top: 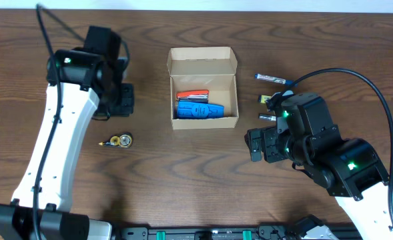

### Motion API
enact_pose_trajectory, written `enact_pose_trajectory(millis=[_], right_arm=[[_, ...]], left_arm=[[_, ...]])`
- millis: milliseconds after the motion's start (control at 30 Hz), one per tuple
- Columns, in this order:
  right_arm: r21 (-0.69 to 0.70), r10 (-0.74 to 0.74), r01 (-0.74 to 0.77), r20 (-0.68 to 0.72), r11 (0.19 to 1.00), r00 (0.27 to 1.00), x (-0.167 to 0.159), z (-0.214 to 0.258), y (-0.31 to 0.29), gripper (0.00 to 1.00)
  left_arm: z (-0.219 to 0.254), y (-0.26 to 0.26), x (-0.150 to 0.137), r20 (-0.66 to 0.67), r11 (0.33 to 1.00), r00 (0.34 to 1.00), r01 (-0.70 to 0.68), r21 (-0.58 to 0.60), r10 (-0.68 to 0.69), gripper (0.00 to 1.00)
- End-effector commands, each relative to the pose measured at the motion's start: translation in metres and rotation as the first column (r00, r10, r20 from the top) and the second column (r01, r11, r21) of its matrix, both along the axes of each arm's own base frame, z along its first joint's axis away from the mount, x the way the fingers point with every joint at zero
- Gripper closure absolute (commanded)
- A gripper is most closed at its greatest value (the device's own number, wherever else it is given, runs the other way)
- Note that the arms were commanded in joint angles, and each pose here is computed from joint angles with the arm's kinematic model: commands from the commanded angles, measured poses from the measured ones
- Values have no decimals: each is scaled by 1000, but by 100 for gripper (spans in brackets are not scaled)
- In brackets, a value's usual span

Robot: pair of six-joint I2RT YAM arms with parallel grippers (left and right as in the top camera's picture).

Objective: Pack container
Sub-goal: 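Grasp the gold correction-tape roller with the left gripper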

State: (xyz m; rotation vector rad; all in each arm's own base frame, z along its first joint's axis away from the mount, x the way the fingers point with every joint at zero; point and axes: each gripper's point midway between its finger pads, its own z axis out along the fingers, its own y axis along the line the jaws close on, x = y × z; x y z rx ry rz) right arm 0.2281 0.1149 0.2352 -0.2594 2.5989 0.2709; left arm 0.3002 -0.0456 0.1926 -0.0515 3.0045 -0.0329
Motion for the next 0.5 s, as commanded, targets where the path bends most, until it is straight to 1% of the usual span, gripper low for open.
enact_pose_trajectory(millis=[0, 133, 233, 300, 400, 433, 467], right_arm=[[-5, 13, -13, 6, 1000, 1000, 0, 1, 1, 1], [-5, 13, -13, 5, 1000, 1000, 0, 1, 1, 1], [-5, 13, -13, 5, 1000, 1000, 0, 1, 1, 1], [-5, 13, -13, 5, 1000, 1000, 0, 1, 1, 1], [-5, 13, -13, 5, 1000, 1000, 0, 1, 1, 1], [-5, 13, -13, 5, 1000, 1000, 0, 1, 1, 1], [-5, 13, -13, 5, 1000, 1000, 0, 1, 1, 1]], left_arm=[[-23, 6, -12, -78, 985, 983, -170, -26, 167, 73], [-48, 8, -17, -96, 972, 969, -233, -32, 229, 75], [-57, 8, -24, -67, 964, 964, -261, -54, 258, 77], [-60, 8, -29, -34, 959, 962, -274, -69, 272, 76], [-62, 13, -36, 24, 940, 942, -331, -84, 334, 69], [-63, 16, -38, 43, 924, 925, -373, -83, 377, 63], [-64, 20, -39, 57, 906, 906, -415, -79, 420, 52]])
